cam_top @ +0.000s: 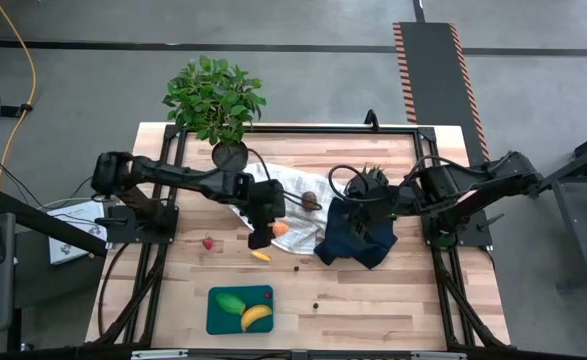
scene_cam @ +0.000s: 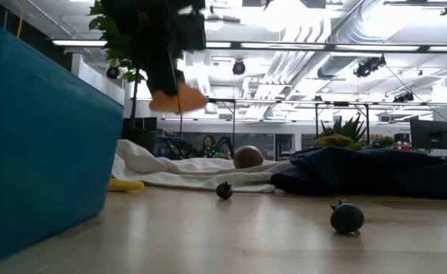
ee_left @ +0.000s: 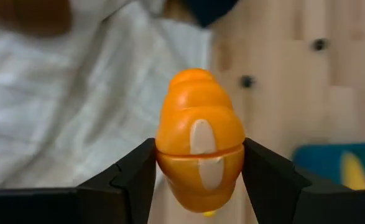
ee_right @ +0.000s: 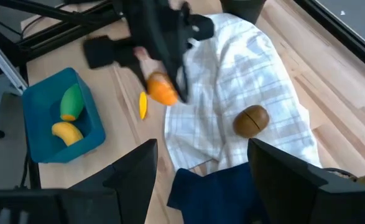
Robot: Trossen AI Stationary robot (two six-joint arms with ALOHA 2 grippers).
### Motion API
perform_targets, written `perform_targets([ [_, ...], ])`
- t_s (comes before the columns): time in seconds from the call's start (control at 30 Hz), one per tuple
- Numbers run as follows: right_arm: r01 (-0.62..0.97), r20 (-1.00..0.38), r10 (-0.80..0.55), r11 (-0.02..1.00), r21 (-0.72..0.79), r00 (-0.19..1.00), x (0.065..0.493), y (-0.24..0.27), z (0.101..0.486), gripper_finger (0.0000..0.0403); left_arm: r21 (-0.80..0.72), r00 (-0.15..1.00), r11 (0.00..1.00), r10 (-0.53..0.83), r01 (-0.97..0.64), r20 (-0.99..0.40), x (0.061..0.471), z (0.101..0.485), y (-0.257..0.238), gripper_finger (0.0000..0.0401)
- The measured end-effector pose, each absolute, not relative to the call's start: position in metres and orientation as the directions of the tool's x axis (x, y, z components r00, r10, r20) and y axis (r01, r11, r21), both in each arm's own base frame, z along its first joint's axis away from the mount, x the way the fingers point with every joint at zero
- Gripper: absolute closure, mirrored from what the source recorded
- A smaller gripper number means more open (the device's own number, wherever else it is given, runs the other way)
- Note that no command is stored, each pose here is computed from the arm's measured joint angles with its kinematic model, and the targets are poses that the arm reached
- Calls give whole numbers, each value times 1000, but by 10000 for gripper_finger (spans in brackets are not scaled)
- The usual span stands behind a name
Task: Pick and placing Produce into tupperware
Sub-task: Put the croissant into the bin
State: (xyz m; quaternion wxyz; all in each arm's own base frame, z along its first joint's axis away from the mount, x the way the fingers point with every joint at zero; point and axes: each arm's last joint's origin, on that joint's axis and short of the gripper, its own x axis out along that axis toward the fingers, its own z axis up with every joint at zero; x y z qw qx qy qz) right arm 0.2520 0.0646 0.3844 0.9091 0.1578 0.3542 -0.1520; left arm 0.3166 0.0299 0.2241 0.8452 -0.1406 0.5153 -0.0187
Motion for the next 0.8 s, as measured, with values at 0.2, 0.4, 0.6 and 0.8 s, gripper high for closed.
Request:
perform_targets([
  [0.2,394,-696,-173,904,169,696,251,64,384,162,-301,507,952,-230,-60,-831,308,245,6,205],
  [0.4,396,-702,-176,904,162,690,251,64,383,162,-384,514,923,-314,-32,-798,293,265,-20,204],
  [0.6,396,-708,-178,905,155,683,250,64,383,162,-459,501,888,-390,-17,-773,277,280,-55,204],
  [0.8,382,-710,-171,912,148,683,250,64,383,162,-518,459,853,-436,-63,-774,263,283,-96,204],
])
